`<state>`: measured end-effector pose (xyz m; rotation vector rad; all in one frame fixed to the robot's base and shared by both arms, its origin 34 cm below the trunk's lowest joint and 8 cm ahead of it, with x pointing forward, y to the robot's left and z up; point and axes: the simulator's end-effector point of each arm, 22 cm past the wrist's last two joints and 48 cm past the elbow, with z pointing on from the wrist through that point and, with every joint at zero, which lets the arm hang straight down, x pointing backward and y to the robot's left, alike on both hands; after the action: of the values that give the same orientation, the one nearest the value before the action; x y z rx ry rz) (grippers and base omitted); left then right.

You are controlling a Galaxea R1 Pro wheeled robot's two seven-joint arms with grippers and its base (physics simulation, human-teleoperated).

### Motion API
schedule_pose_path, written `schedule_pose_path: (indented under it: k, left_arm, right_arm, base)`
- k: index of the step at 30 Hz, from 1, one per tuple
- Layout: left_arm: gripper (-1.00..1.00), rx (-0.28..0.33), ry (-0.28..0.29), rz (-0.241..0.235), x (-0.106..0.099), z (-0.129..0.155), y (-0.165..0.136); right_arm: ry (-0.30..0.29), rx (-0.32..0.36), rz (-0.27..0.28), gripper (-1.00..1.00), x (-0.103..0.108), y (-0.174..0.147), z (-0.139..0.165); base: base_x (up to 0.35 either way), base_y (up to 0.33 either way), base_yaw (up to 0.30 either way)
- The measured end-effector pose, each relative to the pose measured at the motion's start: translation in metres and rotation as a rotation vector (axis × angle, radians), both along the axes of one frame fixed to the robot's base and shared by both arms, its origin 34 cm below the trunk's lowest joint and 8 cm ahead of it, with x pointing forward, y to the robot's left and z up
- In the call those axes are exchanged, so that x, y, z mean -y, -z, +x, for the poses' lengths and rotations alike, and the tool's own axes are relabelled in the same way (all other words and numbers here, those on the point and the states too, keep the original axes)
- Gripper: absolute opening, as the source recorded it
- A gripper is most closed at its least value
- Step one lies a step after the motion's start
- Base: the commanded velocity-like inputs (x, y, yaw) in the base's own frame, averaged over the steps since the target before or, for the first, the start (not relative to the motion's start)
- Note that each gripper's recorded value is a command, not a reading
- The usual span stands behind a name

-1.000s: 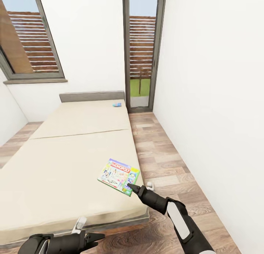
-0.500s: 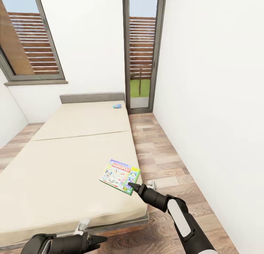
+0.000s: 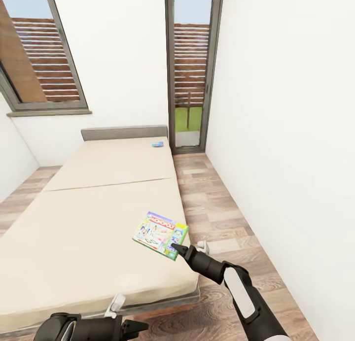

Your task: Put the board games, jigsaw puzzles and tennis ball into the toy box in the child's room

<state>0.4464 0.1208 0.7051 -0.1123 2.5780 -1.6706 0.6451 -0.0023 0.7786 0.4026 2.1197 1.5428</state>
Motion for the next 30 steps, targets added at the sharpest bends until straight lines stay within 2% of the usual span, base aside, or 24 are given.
schedule_pose_path:
  k: [10,13,23,30]
  left_arm:
    - [1.00,0.006,-0.003,0.004,-0.002,0.005,-0.017]
    - [1.00,0.007,-0.004,0.003,-0.002,0.006,-0.022]
    - [1.00,0.019,-0.006,0.006,-0.004,0.011,-0.042]
    - [1.00,0.019,0.000,0.004,-0.002,0.010,-0.053]
  right_arm:
    - [0.044,0.065,-0.029,-1.00,0.004,-0.026,0.017]
    - [0.050,0.064,-0.047,-1.00,0.006,-0.032,0.022]
    - [0.029,0.050,-0.043,-1.00,0.004,-0.049,0.019]
    - [0.038,0.060,-0.049,-1.00,0.005,-0.061,0.021]
  base:
    - [0.000,0.000,0.000]
    - [0.000,0.000,0.000]
    - [-0.006,0.000,0.000]
    - [-0.168,0.000,0.006]
